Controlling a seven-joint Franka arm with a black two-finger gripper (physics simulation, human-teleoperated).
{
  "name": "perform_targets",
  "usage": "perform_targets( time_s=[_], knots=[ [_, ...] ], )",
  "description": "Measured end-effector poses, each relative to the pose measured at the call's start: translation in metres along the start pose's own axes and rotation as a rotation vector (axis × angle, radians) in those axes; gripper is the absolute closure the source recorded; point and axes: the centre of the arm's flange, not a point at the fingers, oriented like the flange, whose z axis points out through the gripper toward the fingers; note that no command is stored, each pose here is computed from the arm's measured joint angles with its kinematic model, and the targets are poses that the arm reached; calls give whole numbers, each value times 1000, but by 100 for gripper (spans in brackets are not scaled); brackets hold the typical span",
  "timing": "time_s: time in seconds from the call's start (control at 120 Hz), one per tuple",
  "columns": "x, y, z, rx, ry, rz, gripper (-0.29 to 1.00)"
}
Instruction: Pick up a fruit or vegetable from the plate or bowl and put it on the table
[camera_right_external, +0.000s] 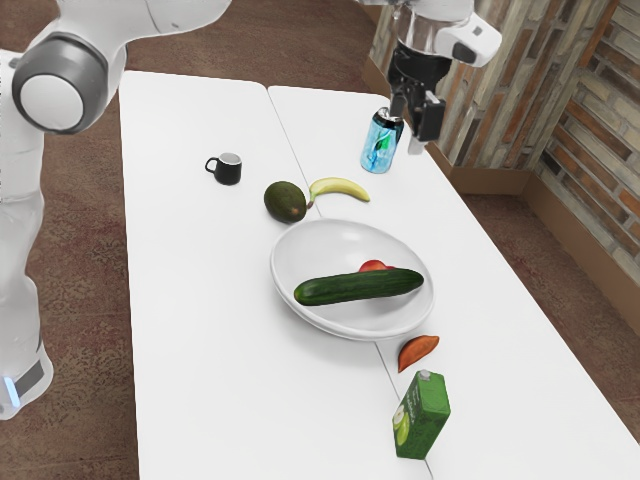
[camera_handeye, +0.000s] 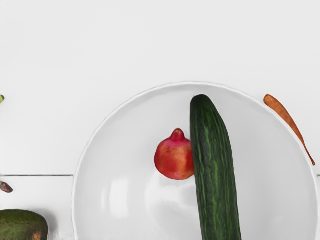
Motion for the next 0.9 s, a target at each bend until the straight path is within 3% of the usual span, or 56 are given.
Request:
perform_targets(
  time_s=[0.067, 0.15, 0.25, 0.292, 0.4, 0.575, 0.9],
  knots=[
    [0, 16, 4, -1, -7, 17, 0],
    [1, 84, 24, -6, -28, 124, 0],
    [28, 132, 85, -34, -41, 225, 0],
    [29, 142, 129, -48, -101, 249, 0],
    [11, 122, 182, -90, -197, 221, 0],
    [7, 96, 184, -147, -178, 171, 0],
    [-29, 67, 194, -153, -209, 153, 0]
  ],
)
